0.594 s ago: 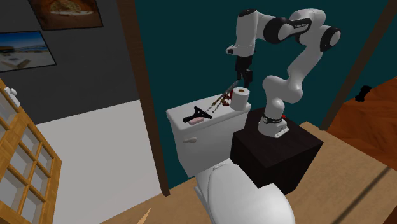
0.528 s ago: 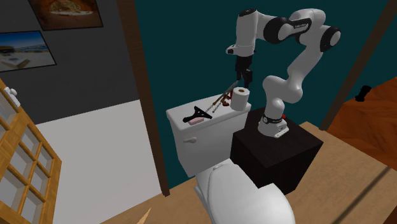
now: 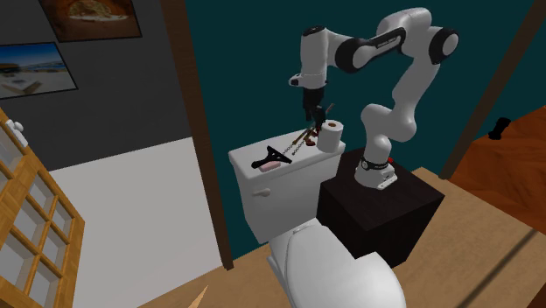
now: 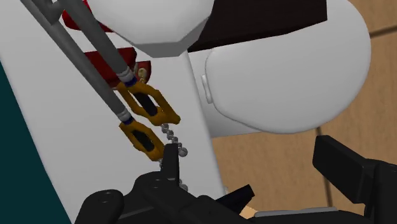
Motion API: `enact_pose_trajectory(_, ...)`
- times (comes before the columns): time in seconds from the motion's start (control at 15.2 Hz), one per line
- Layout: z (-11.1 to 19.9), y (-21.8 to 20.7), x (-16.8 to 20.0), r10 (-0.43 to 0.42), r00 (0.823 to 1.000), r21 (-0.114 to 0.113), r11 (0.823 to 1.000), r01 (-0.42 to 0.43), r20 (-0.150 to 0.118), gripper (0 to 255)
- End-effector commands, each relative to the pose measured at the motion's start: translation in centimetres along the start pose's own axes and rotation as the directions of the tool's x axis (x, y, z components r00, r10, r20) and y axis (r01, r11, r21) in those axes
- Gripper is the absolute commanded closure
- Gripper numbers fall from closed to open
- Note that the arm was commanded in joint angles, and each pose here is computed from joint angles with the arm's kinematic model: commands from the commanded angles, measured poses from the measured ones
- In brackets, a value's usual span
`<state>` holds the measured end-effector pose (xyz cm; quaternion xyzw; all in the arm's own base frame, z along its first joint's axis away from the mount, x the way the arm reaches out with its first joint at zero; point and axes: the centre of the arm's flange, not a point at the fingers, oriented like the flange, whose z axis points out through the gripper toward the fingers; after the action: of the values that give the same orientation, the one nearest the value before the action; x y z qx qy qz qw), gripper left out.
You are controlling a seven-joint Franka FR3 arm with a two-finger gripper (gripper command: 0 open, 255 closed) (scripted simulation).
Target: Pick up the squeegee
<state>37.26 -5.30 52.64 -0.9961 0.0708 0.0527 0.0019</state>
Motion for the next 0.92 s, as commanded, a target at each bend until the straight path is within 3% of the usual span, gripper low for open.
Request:
enact_pose_trajectory(0.0, 1.2, 0.5, 2.6, -0.017, 1.000, 0.012, 1.000, 0.017, -0.008, 0)
enact_pose_trajectory(0.86, 6.8, 1.5, 18.4, -0.125, 0.991, 0.092, 0.987, 0.129, -0.052, 0)
